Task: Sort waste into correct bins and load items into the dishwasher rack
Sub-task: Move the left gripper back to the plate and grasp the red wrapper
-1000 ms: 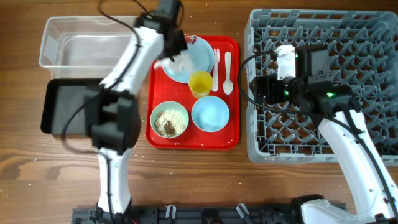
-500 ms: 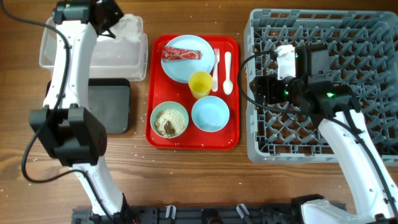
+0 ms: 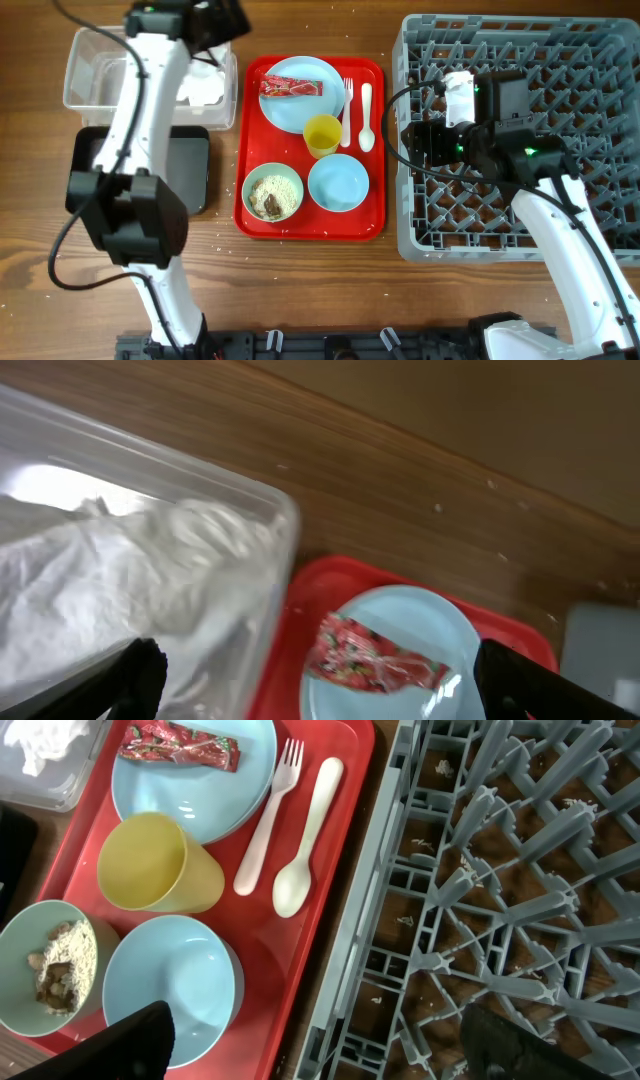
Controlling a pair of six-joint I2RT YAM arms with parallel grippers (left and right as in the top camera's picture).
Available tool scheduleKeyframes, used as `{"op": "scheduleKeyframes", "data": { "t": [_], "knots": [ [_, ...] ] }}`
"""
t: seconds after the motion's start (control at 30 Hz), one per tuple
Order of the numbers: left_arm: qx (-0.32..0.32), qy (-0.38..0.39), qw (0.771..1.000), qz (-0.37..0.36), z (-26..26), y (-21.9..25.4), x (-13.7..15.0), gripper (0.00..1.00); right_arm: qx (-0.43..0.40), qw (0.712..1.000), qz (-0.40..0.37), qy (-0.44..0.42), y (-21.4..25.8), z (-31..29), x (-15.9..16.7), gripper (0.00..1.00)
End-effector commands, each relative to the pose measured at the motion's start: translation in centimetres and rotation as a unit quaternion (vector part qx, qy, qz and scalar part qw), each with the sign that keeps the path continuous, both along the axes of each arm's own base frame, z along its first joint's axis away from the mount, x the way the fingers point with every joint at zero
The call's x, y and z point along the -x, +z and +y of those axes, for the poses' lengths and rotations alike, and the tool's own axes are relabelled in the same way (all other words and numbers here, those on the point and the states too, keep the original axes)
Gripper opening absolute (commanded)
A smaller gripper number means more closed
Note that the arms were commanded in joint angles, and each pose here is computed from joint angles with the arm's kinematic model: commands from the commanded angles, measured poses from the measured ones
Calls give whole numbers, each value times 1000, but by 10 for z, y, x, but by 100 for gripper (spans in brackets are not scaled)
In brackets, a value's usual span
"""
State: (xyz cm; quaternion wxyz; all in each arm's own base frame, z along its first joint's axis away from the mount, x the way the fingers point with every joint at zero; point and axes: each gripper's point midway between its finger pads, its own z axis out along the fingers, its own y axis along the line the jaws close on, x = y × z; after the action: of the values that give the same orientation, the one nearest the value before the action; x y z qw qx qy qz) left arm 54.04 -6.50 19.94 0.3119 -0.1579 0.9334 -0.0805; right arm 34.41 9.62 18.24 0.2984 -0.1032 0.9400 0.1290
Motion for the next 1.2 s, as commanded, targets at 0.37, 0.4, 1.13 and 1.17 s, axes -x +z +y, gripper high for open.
{"op": "scheduleKeyframes", "data": {
  "t": [0.37,0.4,1.13,1.17],
  "knots": [
    [-2,-117,992,39,-34,-33,7,98,-11,1000,-9,2,7,4,-6,93],
    [-16,-148,988,45,-48,-42,9,98,-12,1000,-8,1,7,4,-6,93],
    [67,67,978,185,-109,-174,29,72,-12,1000,-3,-1,5,3,-5,93],
    [71,88,974,195,-107,-183,31,70,-12,1000,-3,-1,5,3,-5,93]
  ]
}}
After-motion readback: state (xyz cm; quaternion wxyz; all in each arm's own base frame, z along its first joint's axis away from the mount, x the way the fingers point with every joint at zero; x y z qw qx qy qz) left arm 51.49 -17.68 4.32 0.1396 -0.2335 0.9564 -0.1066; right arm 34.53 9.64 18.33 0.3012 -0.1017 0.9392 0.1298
